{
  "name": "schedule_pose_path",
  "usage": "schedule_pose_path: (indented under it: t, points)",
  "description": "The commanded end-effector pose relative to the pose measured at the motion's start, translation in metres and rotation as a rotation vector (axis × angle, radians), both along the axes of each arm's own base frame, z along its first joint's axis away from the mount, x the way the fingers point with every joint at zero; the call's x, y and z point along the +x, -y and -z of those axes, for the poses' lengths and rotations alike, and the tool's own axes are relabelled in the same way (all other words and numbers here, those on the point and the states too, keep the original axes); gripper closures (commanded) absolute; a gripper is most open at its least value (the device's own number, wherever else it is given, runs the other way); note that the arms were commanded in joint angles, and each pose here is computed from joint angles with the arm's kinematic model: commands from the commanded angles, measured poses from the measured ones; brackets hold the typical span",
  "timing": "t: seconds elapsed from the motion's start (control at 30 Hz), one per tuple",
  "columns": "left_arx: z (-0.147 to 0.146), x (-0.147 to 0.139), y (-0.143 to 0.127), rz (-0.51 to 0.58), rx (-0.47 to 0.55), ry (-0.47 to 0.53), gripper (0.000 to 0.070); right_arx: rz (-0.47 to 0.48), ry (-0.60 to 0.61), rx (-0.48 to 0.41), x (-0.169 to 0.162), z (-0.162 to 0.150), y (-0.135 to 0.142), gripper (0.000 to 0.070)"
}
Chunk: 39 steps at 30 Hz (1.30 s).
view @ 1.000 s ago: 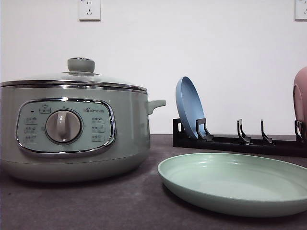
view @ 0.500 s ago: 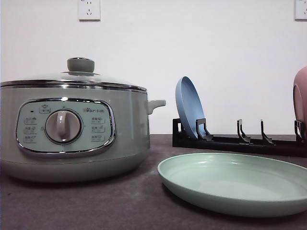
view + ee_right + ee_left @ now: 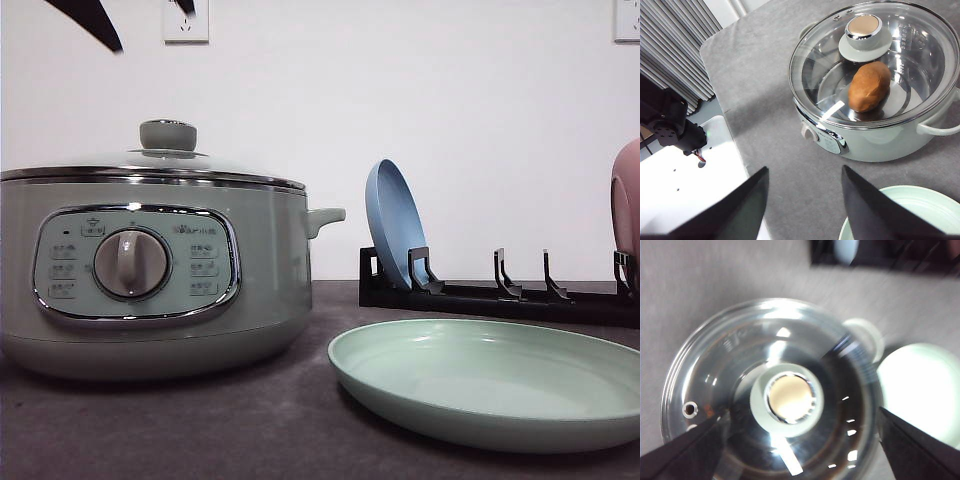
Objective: Transfer potato from steamer to green plate
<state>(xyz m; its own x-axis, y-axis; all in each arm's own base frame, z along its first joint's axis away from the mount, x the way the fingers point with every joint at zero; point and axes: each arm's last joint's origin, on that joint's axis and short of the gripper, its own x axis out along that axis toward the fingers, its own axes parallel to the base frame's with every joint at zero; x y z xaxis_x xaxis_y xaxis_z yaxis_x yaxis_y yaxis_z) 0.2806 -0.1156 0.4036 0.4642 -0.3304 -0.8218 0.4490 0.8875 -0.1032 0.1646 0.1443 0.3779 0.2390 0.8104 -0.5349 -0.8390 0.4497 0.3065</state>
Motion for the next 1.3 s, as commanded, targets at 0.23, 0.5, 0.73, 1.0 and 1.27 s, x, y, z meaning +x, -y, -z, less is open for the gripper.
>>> schedule_pose_path:
  t: [0.23, 0.5, 0.73, 1.0, 1.27]
  points:
    - [0.028, 0.032, 0.025, 0.031, 0.083, -0.073, 0.0105, -0.01, 0.014, -0.001, 0.002, -0.003, -0.003, 0.0413]
    - [0.043, 0.041, 0.03, 0.019, 0.137, -0.119, 0.0107, -0.007, 0.016, -0.003, 0.002, -0.003, -0.003, 0.0413]
    - [0.051, 0.045, 0.034, 0.024, 0.151, -0.149, 0.0108, -0.009, 0.018, -0.004, 0.002, -0.003, -0.003, 0.0413]
    - [0.054, 0.046, 0.034, 0.024, 0.154, -0.159, 0.0113, -0.008, 0.018, -0.004, 0.002, -0.003, -0.003, 0.0413]
    - [0.054, 0.045, 0.035, 0.019, 0.153, -0.165, 0.0155, -0.008, 0.018, -0.004, 0.002, -0.003, -0.003, 0.0413]
